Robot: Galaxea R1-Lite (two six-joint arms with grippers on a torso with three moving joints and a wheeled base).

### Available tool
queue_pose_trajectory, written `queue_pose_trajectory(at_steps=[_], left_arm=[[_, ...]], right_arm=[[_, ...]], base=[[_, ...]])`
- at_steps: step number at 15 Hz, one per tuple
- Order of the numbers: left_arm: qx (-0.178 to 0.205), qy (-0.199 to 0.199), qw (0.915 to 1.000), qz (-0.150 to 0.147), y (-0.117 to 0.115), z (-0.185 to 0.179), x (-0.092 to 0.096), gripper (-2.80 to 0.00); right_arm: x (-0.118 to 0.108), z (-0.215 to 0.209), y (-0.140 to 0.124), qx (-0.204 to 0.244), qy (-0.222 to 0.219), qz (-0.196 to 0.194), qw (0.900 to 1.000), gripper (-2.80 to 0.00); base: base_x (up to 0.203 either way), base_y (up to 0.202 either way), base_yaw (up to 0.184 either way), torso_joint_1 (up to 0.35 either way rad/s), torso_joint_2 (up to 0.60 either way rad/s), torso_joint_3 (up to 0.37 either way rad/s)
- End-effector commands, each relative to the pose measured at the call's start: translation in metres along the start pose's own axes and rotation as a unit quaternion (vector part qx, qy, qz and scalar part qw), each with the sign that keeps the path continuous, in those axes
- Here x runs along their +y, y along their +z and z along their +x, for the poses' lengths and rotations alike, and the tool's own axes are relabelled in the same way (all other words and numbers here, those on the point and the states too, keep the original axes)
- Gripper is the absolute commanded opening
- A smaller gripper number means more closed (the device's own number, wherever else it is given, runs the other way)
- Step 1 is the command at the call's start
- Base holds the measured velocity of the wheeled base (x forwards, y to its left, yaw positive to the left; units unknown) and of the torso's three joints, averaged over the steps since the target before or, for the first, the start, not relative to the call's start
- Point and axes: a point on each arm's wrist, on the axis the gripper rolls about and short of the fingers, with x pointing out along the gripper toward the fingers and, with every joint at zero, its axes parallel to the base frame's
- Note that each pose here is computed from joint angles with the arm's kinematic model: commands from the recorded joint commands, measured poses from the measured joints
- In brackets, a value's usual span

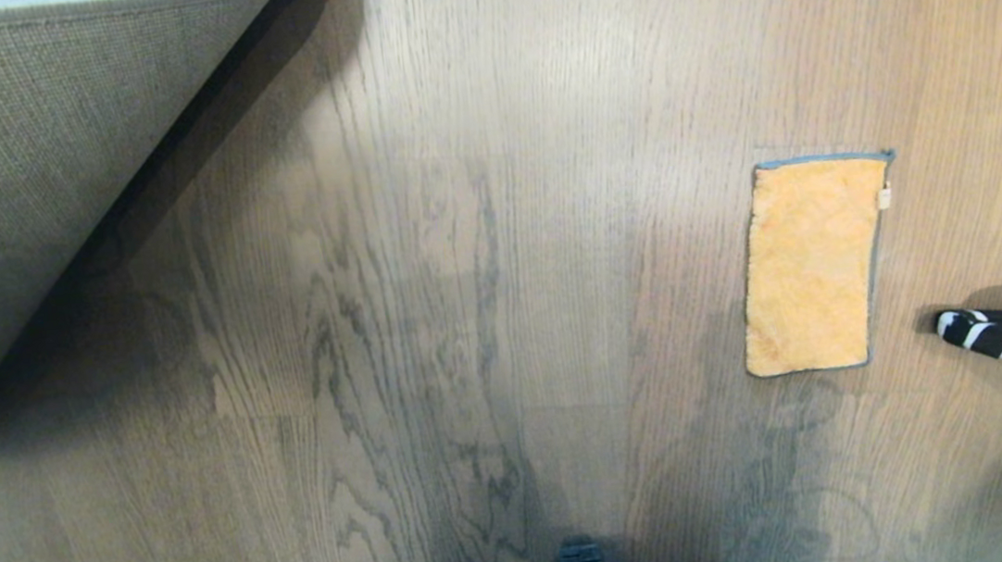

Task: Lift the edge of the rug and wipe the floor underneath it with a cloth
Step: Pick up the rag

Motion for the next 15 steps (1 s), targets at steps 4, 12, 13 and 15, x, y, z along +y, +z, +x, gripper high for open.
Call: queue_pose_trajectory(at_steps=[4,12,13,15], left_arm=[[0.005,0.0,1.0,0.003,-0.0033,0.0017,-0.001,-2.8],[0.009,0.001,0.9999,0.005,-0.006,0.0015,-0.0008,-2.8],[0.01,0.002,0.9999,0.005,-0.0064,0.0014,-0.0006,-2.8],[0.01,0.002,0.9999,0.002,-0.0064,0.0014,-0.0006,-2.8]], right_arm=[[0.0,0.0,-0.0001,0.0,0.0,0.0,1.0,-2.8],[0.0,0.0,0.0,0.0,0.0,0.0,1.0,-2.8],[0.0,0.0,0.0,0.0,0.0,0.0,1.0,-2.8],[0.0,0.0,0.0,0.0,0.0,0.0,1.0,-2.8]], base=[[0.0,0.0,0.0,0.0,0.0,0.0],[0.002,0.008,-0.001,0.001,0.0,0.0],[0.005,0.088,-0.006,-0.002,0.0,0.006],[0.002,0.17,0.0,0.004,0.0,0.002]])
